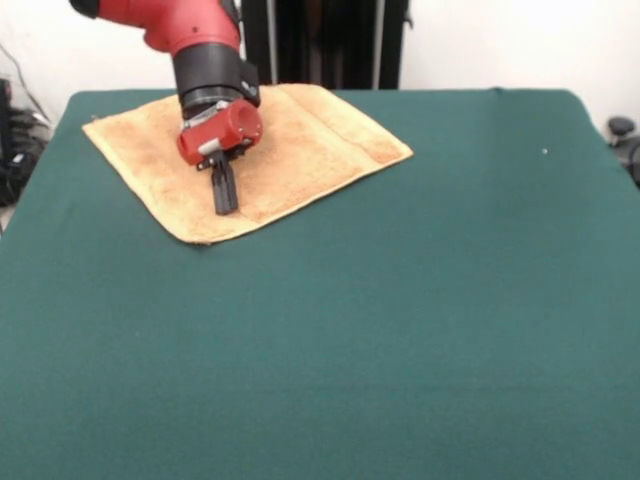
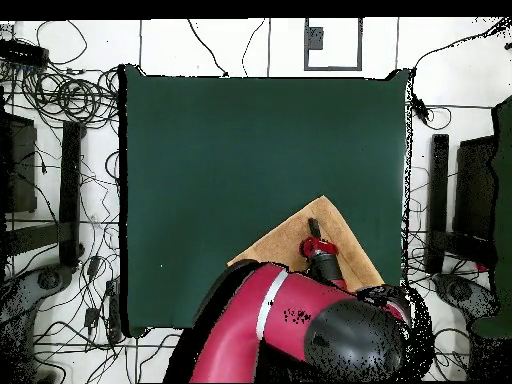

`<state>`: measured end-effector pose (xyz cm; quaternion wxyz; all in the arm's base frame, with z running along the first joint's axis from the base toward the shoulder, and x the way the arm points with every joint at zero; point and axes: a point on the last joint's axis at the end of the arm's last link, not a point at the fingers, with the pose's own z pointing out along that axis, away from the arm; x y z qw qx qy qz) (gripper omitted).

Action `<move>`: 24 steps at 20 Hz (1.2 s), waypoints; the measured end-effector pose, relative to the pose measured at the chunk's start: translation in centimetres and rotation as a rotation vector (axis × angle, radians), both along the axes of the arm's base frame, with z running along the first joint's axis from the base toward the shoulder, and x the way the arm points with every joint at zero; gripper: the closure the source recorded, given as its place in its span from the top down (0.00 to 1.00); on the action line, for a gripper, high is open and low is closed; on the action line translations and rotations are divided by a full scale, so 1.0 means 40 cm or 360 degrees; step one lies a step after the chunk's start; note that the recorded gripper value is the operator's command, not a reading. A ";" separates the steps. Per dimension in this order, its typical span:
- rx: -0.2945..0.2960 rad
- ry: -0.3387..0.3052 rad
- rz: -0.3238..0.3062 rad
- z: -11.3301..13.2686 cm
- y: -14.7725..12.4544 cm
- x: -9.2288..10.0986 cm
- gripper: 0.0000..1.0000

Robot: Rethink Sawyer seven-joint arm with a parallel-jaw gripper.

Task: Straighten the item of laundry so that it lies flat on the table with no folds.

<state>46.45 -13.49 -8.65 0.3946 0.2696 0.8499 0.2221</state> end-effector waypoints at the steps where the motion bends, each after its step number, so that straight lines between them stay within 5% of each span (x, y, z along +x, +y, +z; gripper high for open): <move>1: -0.0018 0.0007 0.0008 0.006 -0.003 -0.001 0.00; 10: -0.0214 0.0151 0.0066 0.039 -0.020 -0.019 0.00; 24: -0.0296 0.0218 0.0072 0.044 -0.039 -0.032 0.00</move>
